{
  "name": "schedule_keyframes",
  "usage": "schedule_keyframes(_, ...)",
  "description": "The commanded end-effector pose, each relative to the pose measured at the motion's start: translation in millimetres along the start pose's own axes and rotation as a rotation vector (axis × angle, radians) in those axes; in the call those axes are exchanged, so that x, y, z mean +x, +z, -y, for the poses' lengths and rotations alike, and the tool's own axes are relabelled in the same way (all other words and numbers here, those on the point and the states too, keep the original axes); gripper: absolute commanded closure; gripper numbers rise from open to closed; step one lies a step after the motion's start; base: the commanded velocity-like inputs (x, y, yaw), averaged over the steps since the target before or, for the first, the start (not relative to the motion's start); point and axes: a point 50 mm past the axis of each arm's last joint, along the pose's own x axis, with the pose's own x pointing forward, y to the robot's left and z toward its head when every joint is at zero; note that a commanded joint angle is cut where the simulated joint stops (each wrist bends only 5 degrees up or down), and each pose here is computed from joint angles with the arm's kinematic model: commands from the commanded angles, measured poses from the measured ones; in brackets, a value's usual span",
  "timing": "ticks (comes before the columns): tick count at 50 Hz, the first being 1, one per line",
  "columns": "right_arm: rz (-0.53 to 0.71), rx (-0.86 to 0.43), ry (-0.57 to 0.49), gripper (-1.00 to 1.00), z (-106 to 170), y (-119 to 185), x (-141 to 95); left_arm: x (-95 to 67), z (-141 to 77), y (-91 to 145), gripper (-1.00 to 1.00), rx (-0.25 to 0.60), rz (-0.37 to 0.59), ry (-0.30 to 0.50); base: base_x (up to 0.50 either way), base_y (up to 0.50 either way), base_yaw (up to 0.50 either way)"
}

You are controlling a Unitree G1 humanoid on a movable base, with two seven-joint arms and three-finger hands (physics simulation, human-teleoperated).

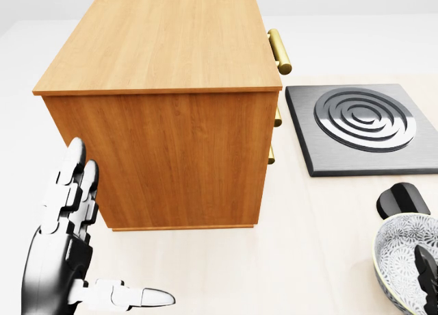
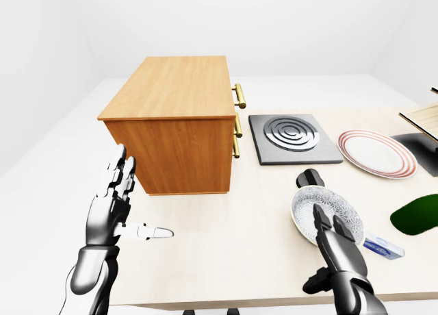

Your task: Put the bowl on the top of the cabinet.

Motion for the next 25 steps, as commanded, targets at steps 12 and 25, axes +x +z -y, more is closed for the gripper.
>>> schedule_keyframes(12,0.02,-0.158,0.041,-0.15,-26.9,1.7,19.0,-1.0,-0.2,2.7,-1.0,0.001,0.009,0.0,0.0,0.0,0.0)
schedule_keyframes(25,0.022,-0.214,0.06,1.0,-37.8,-2.0,17.9,-1.1,0.2,1.4,-1.0,0.001,0.003,-0.003,0.0,0.0,0.0)
